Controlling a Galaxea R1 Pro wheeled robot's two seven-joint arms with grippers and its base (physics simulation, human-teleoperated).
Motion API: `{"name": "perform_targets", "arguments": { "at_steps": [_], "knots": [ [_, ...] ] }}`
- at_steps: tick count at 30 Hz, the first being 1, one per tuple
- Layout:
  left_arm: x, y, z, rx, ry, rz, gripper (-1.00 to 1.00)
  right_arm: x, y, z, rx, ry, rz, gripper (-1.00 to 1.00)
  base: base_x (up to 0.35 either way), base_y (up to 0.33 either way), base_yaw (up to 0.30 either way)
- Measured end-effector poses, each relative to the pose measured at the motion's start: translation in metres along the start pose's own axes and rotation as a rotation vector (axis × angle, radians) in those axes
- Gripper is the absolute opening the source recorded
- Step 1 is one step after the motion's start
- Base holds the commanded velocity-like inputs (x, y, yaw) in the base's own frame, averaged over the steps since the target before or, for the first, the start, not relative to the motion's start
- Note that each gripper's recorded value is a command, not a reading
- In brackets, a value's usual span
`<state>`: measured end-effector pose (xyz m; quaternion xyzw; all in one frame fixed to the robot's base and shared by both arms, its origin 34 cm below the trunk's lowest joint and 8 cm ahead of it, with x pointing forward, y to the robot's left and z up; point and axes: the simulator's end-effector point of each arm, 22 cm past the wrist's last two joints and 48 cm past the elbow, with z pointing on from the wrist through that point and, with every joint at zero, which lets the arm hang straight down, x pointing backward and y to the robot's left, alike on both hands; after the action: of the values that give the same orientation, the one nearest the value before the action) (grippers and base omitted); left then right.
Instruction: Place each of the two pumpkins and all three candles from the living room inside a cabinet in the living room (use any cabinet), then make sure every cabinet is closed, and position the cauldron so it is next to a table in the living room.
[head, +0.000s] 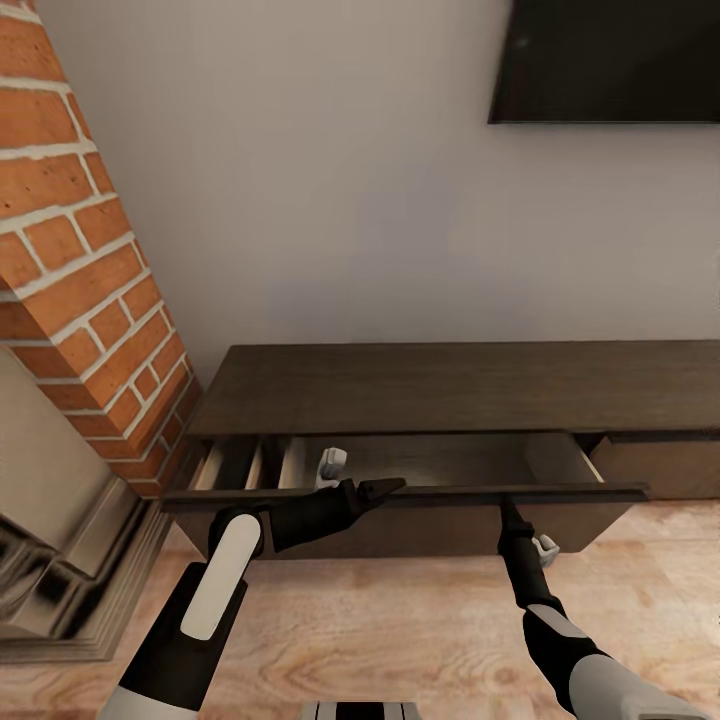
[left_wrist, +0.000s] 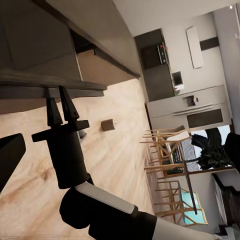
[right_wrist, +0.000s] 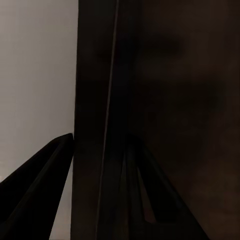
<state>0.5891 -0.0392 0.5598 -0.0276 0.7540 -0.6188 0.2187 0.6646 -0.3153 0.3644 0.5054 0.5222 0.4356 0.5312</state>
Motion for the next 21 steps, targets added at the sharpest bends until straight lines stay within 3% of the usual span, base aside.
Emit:
{"name": "perform_targets", "arguments": {
  "at_steps": [21],
  "knots": [
    [0.0,0.0002,0.0,-0.001,0.0,0.0,1.0,-0.0003,0.0,0.0,0.0,-0.001,0.001,-1.0,-0.065,0.0,0.0]
  ]
}}
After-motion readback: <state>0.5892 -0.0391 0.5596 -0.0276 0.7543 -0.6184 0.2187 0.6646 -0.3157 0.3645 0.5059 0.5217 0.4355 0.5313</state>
